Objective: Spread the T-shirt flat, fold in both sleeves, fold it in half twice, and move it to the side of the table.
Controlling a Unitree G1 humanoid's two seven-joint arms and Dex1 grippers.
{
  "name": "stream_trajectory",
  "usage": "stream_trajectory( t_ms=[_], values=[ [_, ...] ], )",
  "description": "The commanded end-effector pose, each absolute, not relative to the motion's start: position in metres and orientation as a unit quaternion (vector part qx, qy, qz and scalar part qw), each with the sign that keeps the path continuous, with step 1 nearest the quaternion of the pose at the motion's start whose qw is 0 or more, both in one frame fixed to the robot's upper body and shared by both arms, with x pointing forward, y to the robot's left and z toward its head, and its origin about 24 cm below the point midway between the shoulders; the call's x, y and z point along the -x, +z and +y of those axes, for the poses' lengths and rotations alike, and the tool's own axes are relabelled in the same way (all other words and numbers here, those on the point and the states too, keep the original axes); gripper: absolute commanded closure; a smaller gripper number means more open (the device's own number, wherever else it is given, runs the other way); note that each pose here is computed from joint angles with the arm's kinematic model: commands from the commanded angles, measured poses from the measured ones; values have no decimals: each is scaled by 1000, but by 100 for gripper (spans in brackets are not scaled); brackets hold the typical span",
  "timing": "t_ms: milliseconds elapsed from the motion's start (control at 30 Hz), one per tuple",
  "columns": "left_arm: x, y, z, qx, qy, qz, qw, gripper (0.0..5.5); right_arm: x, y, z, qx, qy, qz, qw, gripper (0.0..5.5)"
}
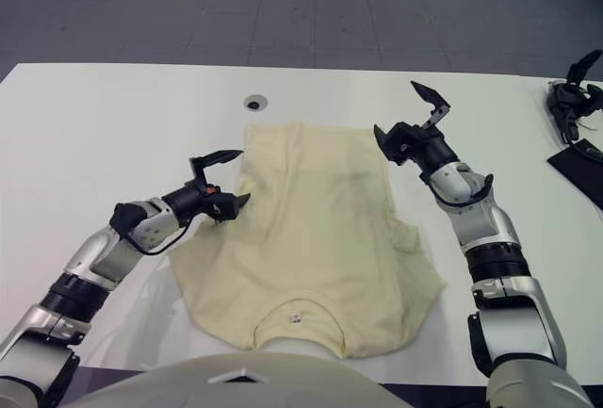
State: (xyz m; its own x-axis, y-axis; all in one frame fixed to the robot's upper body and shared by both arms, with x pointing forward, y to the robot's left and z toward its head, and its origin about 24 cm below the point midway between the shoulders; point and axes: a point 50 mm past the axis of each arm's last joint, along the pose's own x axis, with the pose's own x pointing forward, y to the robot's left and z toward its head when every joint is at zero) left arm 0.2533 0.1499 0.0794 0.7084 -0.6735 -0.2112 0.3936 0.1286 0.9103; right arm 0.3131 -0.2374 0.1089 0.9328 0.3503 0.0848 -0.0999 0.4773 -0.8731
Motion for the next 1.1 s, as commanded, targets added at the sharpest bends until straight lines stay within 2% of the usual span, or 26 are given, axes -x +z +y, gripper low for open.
stream_trajectory(
  t_ms=[33, 233, 300, 400, 500, 567, 633, 667, 733, 833, 1100],
  values=[
    [-242, 117, 165, -529, -291, -163, 780, 13, -304, 122, -240, 478, 100, -161, 858, 10],
    [-220, 164, 184, -415, -148, -223, 870, 13, -289, 129, -237, 460, 86, -180, 865, 10],
    [-207, 162, 187, -326, -125, -200, 916, 13, -284, 129, -236, 450, 85, -182, 870, 10],
    [-180, 151, 188, -224, -96, -158, 957, 13, -276, 128, -236, 445, 84, -182, 873, 10],
    [-153, 127, 178, -17, -72, -89, 993, 13, -270, 127, -243, 442, 72, -174, 877, 10],
    [-141, 107, 178, 104, -43, -40, 993, 13, -269, 126, -244, 440, 69, -171, 879, 10],
    [-131, 83, 189, 203, 24, 7, 979, 13, -268, 126, -244, 439, 69, -170, 880, 10],
    [-124, 71, 194, 230, 55, 33, 971, 33, -268, 126, -244, 439, 69, -170, 880, 10],
    [-110, 53, 195, 258, 73, 80, 960, 61, -268, 126, -244, 439, 70, -171, 880, 10],
    [-98, 42, 183, 276, 54, 118, 952, 115, -268, 127, -242, 440, 74, -172, 878, 10],
    [-90, 21, 174, 271, 56, 186, 943, 253, -268, 128, -241, 440, 80, -172, 878, 10]
  ],
)
